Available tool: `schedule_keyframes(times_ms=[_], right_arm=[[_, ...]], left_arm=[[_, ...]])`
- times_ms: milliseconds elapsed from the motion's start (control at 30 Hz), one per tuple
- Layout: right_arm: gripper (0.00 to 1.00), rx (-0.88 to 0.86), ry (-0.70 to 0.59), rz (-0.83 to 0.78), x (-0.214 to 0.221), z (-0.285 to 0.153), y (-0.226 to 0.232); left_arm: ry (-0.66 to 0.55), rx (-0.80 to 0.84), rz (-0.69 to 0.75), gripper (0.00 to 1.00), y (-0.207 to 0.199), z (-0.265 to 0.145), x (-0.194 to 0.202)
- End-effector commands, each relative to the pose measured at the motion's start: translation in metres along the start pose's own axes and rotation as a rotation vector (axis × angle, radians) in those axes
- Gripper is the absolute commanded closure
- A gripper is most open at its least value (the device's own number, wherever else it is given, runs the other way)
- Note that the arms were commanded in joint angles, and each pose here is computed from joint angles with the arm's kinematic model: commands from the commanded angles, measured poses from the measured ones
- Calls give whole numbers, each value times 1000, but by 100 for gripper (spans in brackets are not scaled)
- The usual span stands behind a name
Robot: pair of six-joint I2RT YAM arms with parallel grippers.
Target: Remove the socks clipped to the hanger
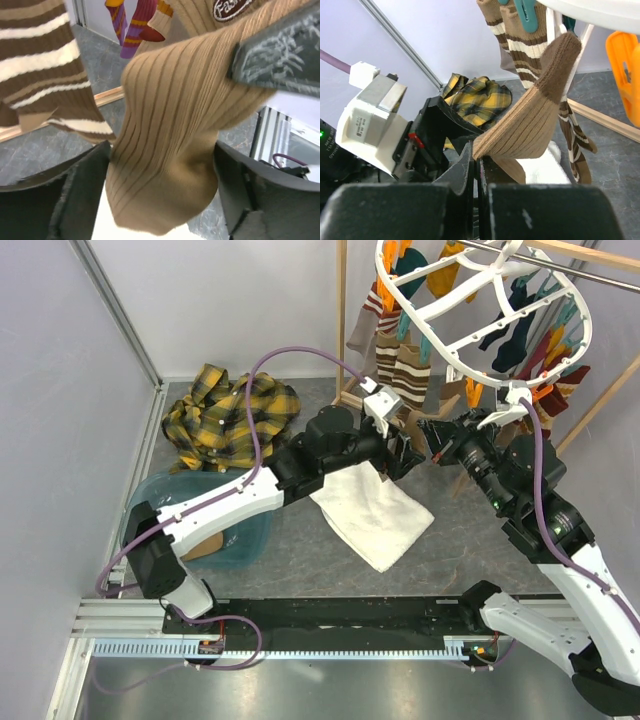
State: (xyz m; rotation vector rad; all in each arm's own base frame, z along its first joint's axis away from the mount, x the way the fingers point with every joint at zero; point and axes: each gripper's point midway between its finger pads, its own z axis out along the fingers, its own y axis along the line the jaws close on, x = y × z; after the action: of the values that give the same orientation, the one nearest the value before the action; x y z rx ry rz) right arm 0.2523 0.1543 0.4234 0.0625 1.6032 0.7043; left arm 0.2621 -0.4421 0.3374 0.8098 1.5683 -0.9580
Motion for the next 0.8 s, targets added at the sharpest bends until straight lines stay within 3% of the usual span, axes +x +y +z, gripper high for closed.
schedule_keyframes(times_ms=[0, 33, 67, 100, 133, 167, 233, 433, 633, 767], right_arm=[[100, 37, -17, 5, -1, -1, -8], [100, 39, -24, 6, -3, -3, -8], [100, 41, -26, 10, -2, -3, -9], [100, 46, -30, 11, -4, -4, -10], [97, 46, -32, 15, -5, -5, -10], [92, 42, -33, 18, -6, -6, -8], [73, 39, -40, 23, -9, -8, -7], [48, 114, -52, 13, -26, -18, -14], [34, 233, -84, -46, -51, -24, -28], [32, 301, -123, -53, -76, -28, -31]], left_arm=[[-77, 22, 88, 24, -12, 14, -25], [-72, 33, 90, 45, -15, 16, -23], [-67, 39, 89, 57, -18, 17, -20], [-64, 44, 82, 79, -20, 17, -19], [-62, 50, 76, 94, -21, 16, -18], [-62, 47, 51, 98, -21, 15, -19], [-65, 72, 19, 98, -27, 12, -22], [-33, 200, -83, 98, -54, 2, -18], [18, 293, -121, 98, -73, -14, -13], [46, 329, -148, 98, -80, -20, -12]])
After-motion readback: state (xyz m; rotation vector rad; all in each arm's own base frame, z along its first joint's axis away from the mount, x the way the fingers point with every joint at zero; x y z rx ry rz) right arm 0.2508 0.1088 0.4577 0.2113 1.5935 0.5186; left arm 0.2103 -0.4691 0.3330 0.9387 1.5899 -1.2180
